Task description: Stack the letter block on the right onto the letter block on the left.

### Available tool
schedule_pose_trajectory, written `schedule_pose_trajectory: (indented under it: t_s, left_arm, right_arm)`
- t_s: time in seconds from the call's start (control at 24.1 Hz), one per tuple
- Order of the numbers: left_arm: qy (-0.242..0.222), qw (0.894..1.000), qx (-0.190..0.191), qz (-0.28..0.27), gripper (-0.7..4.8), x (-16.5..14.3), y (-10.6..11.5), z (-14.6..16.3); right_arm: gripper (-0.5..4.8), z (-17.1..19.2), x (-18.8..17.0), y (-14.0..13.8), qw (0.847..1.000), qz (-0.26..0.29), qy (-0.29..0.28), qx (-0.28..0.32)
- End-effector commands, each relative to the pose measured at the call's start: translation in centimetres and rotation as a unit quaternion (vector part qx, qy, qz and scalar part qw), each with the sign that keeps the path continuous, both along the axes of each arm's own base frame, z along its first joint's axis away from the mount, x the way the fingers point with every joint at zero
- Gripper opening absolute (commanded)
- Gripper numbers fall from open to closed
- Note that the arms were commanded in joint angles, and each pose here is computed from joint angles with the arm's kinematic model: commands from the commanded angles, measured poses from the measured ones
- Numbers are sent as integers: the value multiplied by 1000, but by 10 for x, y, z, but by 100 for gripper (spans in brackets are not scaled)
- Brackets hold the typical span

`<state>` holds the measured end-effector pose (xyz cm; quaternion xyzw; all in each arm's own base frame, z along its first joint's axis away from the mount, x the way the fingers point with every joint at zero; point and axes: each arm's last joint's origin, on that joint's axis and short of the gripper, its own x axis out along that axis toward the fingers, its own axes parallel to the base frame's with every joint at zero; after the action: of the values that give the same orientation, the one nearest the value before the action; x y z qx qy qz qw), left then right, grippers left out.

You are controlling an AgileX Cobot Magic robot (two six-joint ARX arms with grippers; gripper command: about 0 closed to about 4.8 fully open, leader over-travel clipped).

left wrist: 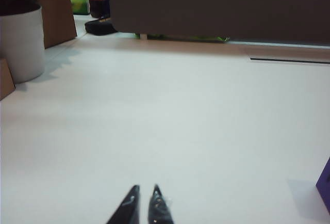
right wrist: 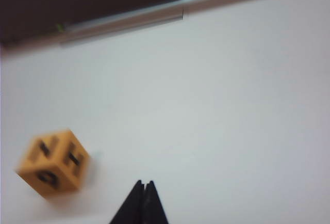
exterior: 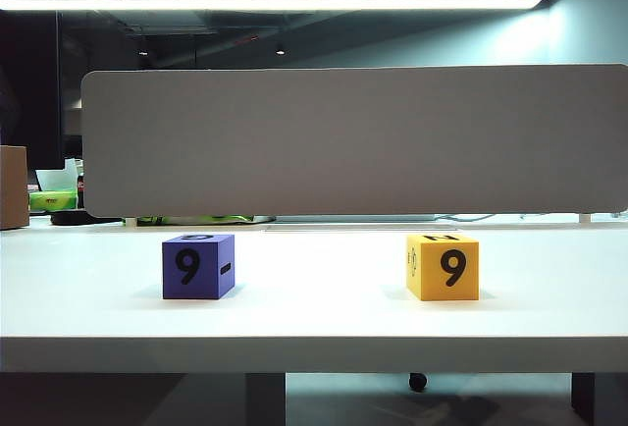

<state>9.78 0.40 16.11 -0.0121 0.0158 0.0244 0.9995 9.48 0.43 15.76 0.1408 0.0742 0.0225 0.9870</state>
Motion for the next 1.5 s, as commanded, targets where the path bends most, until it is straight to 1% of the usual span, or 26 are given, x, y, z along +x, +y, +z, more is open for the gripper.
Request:
schedule_pose_trajectory:
  t_s: [0.04,0.17,0.25,0.29,0.33,0.37,0.42,0.5,0.62,0.67,0.79,0.87,0.96,1.0,1.12,1.16,1.21,1.29,1.33,1.37,1.41,1.45,1.5]
  left_arm:
    - [-30,999,-20,-15,26,-1,-1,9]
    - [-54,997,-23,-53,26,-2,-3,17]
    - [-64,994,-36,-78,26,-3,-5,21]
    - [-69,992,-51,-92,26,-4,-5,25]
    - [-76,984,-103,-123,26,-6,-7,35]
    - [-78,976,-132,-154,26,-9,-9,43]
    - [-78,971,-138,-176,26,-11,-10,48]
    - [-73,966,-130,-213,26,-15,-12,57]
    - [-59,959,-127,-246,26,-19,-14,69]
    - [-49,955,-120,-266,26,-19,-15,76]
    - [-27,940,-103,-324,26,-15,-18,90]
    - [-11,933,-92,-348,26,-10,-19,99]
    - [7,931,-84,-354,26,-5,-20,105]
    - [26,933,-71,-353,26,-2,-19,111]
    - [58,941,-37,-331,26,1,-18,120]
    - [68,946,-30,-315,26,2,-17,123]
    - [76,951,-26,-297,26,3,-16,126]
    - [79,958,-22,-274,26,3,-15,129]
    - [78,959,-22,-272,26,3,-15,131]
    - [77,959,-22,-273,26,3,-15,131]
    - [79,958,-25,-275,26,3,-15,131]
    - [90,953,-37,-286,26,1,-16,130]
    - [98,948,-43,-300,26,0,-17,130]
  right_arm:
    - [-1,15,-2,2,994,24,-24,102]
    - [-1,32,-6,5,990,80,-46,106]
    - [-2,42,-10,6,988,100,-58,103]
    - [-2,50,-12,6,987,109,-67,99]
    - [-2,64,-17,6,986,114,-80,91]
    - [-2,77,-23,6,987,116,-87,69]
    - [-2,85,-28,6,988,116,-89,52]
    - [-2,98,-33,6,989,118,-85,20]
    - [-2,116,-40,6,991,124,-57,-17]
    - [-2,124,-38,6,989,138,-36,-34]
    - [-2,136,-28,8,983,174,-1,-55]
    - [-2,144,-15,10,978,200,30,-59]
    - [-2,150,-1,12,972,218,65,-50]
    - [-1,158,18,13,966,231,109,-41]
    - [0,169,50,20,953,257,157,-36]
    - [1,173,63,25,948,265,172,-38]
    - [13,175,75,30,944,270,186,-41]
    - [101,177,102,45,935,271,222,-56]
    - [158,176,115,52,930,273,238,-63]
    - [210,175,128,61,924,278,254,-68]
    - [290,170,157,79,912,285,284,-80]
    - [321,162,181,93,904,279,311,-95]
    - [328,157,194,102,899,269,329,-108]
